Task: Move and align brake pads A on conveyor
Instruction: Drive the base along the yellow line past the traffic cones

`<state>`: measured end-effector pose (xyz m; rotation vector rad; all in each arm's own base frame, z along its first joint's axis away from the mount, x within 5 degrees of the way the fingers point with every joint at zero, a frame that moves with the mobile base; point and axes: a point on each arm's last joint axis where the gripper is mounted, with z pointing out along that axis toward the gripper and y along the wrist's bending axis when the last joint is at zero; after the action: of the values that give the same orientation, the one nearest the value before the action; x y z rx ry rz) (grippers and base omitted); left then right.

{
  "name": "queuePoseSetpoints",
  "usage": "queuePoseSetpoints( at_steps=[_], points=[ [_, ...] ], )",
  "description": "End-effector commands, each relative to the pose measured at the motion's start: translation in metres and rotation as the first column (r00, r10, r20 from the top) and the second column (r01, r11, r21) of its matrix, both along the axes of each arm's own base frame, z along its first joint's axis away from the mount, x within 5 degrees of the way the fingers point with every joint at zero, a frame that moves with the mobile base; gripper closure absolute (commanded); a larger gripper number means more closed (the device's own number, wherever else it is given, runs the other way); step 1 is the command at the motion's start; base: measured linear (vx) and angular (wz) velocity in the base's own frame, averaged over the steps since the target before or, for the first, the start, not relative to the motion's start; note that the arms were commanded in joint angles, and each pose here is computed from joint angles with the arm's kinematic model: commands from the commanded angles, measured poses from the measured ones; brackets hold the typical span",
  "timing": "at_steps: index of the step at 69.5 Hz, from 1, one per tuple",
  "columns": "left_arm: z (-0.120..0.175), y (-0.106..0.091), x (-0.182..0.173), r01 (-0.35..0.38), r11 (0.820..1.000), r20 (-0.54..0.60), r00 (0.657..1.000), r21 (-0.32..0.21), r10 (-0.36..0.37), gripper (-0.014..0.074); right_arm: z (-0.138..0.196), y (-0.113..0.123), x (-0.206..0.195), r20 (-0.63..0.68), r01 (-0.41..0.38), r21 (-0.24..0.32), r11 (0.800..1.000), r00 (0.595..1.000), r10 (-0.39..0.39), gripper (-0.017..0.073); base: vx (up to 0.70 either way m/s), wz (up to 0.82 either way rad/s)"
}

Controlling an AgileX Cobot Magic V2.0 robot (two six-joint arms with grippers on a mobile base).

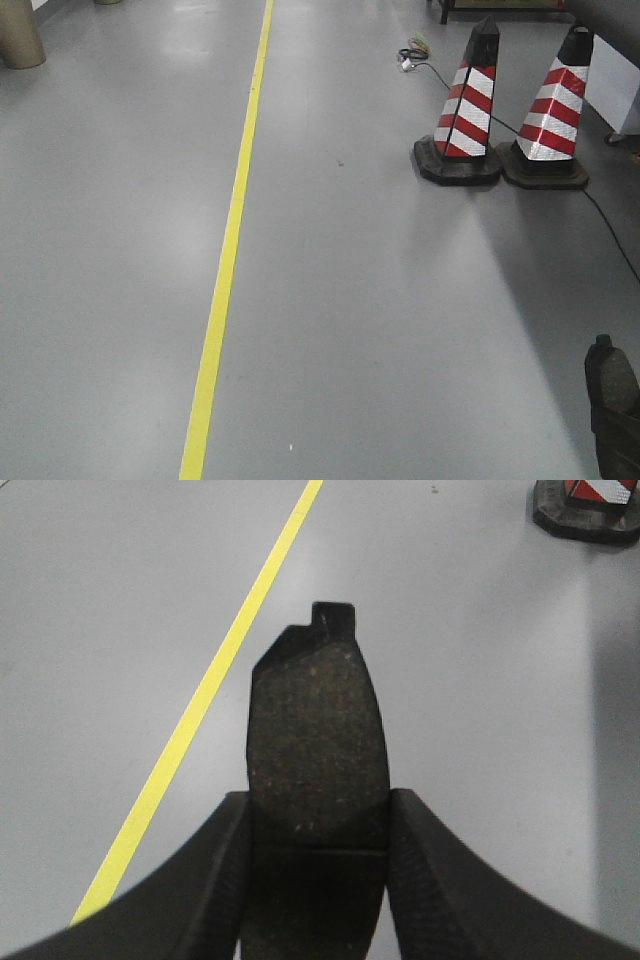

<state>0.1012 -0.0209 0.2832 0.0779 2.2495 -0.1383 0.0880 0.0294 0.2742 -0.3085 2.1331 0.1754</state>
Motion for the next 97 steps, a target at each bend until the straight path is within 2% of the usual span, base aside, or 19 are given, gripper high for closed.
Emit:
queuePoseSetpoints(
  at_steps=[1,97],
  points=[
    [0.0148,-0.0019,0.0046,0.013,1.000,0.099,0.995,-0.021,-0.011,0.0591,0.0159,0.0018,0.0039,0.107,-0.016,0.023,1.000,0.994,0.014,0.0417,0.60,-0.04],
    [0.0148,-0.0020,0.0047,0.013,1.000,0.100,0.995,-0.021,-0.011,0.0591,0.0159,0.0018,0.0038,0.106,-0.016,0.023,1.000,0.994,0.014,0.0417,0.60,-0.06]
  ],
)
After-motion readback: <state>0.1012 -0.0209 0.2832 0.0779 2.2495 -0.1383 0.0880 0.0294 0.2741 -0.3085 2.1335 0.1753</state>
